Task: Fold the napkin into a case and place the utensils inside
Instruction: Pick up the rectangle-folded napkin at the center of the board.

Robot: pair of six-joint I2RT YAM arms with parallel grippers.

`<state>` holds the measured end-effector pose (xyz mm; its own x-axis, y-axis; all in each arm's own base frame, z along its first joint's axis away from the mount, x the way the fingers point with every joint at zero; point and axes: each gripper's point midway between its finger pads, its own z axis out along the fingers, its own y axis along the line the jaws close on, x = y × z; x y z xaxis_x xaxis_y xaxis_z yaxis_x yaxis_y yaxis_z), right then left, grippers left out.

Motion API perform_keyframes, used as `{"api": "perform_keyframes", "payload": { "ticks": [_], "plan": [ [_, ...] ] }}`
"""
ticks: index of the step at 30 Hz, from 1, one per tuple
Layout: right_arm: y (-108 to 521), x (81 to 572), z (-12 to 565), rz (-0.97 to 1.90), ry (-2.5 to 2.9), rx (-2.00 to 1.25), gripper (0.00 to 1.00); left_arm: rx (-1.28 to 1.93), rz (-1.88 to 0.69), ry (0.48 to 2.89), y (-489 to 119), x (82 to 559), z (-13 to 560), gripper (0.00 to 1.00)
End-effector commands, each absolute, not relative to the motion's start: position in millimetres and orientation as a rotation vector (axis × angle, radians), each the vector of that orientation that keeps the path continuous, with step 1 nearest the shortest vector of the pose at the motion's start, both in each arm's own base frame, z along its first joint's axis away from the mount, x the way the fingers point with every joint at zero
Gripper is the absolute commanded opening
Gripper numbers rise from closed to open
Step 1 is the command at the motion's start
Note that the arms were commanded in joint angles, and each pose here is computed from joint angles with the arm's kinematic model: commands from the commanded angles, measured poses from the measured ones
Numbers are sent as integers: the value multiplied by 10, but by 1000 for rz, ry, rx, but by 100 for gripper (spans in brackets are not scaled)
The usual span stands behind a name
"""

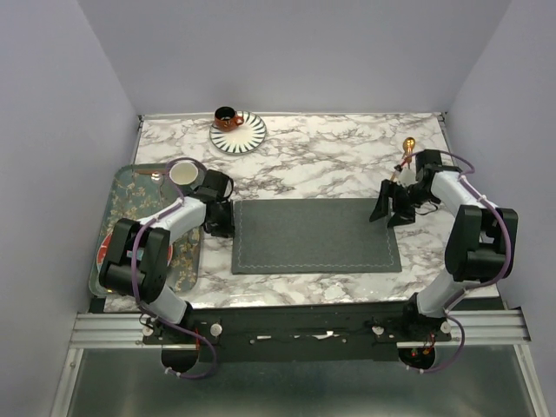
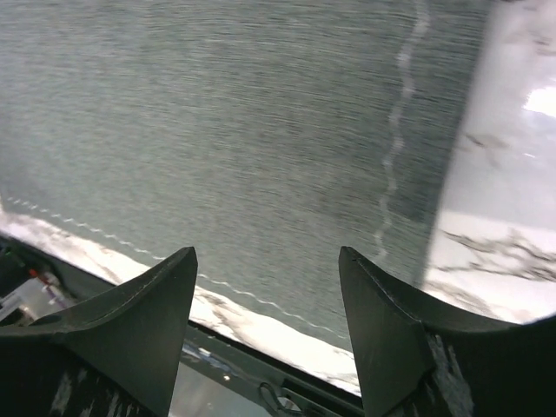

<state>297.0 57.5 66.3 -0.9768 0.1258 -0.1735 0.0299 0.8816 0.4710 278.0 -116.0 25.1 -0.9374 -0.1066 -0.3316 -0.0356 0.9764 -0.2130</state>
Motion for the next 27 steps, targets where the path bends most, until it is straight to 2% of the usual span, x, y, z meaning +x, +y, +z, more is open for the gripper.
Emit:
{"api": "perform_keyframes", "payload": {
  "ticks": [1,9,17,20,23,25,27],
  "plan": [
    [313,2865,595,566,2926,102,74,-84,-283,2751,-1241,2986,201,35],
    [209,2894,561,571,2947,136,73,-76,-339,2716,-1320,3014,266,36],
    [193,2903,554,594,2952,151,73,12,-290,2773,-1447,2802,143,36],
    [184,2915,565,595,2949,153,73,24,-248,2800,-1453,2740,68,31],
    [184,2924,582,600,2944,146,73,30,-160,2830,-1347,2755,7,20],
    [186,2923,590,603,2945,145,73,24,-114,2826,-1257,2838,26,4],
    [202,2914,598,617,2944,143,73,31,-69,2850,-1167,2836,18,0]
  ]
}}
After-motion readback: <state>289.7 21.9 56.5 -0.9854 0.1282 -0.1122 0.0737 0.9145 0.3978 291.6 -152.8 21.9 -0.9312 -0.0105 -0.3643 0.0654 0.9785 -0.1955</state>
